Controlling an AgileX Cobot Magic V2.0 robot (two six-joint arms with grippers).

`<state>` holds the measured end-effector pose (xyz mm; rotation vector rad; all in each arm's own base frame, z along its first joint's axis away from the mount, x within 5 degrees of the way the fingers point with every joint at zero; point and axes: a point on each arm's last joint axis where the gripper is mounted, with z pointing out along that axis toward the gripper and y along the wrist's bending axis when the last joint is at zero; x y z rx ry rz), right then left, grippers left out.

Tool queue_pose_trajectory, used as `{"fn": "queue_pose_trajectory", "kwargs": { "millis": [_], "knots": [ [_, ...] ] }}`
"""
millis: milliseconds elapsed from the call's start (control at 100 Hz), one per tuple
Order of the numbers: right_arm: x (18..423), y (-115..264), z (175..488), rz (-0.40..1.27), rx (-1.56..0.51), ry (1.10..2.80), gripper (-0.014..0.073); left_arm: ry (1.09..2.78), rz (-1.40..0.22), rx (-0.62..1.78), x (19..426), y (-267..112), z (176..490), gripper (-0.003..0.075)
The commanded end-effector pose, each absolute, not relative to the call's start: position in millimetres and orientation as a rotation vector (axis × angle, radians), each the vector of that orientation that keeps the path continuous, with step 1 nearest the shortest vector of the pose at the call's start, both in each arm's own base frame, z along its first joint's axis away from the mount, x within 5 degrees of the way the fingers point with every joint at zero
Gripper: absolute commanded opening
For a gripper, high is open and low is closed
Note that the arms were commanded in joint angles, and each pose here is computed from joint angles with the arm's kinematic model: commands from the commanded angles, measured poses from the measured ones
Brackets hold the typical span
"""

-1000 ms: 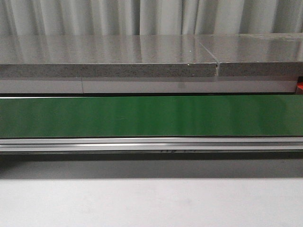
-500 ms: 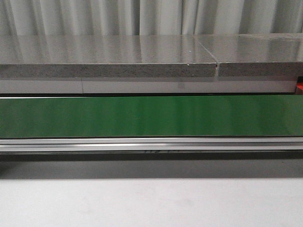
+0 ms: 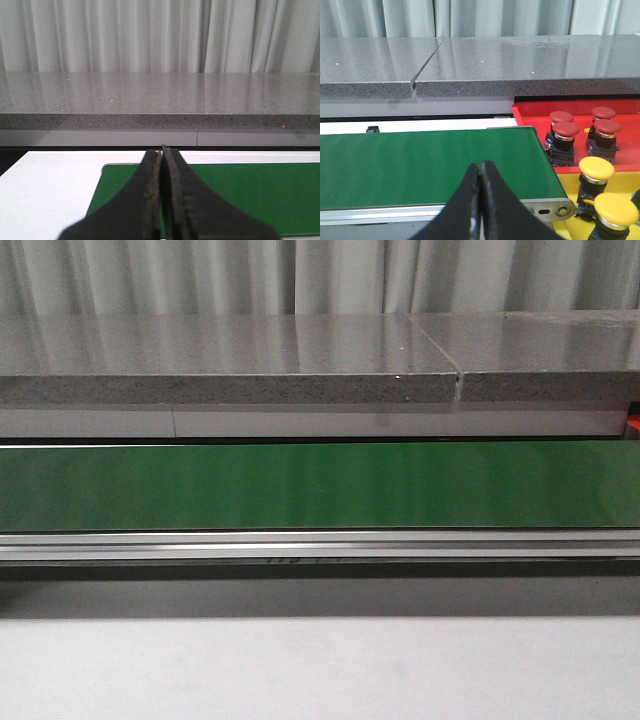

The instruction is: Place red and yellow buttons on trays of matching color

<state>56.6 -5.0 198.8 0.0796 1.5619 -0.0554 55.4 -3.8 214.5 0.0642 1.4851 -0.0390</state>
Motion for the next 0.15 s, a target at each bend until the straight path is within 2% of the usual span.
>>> {"fn": "queue_pose_trajectory", "kwargs": {
  "millis": [0, 140],
  "knots": [
    [54.7, -4.6, 211.6, -0.061, 0.068, 1.459, -0.0066, 1.420, -0.047, 0.049, 54.1, -3.3, 206.0, -0.0021],
    [54.7, -4.6, 211.6, -0.061, 0.068, 1.459, -0.0066, 1.420, -0.047, 0.049, 54.1, -3.3, 206.0, -0.0021]
  ]
}}
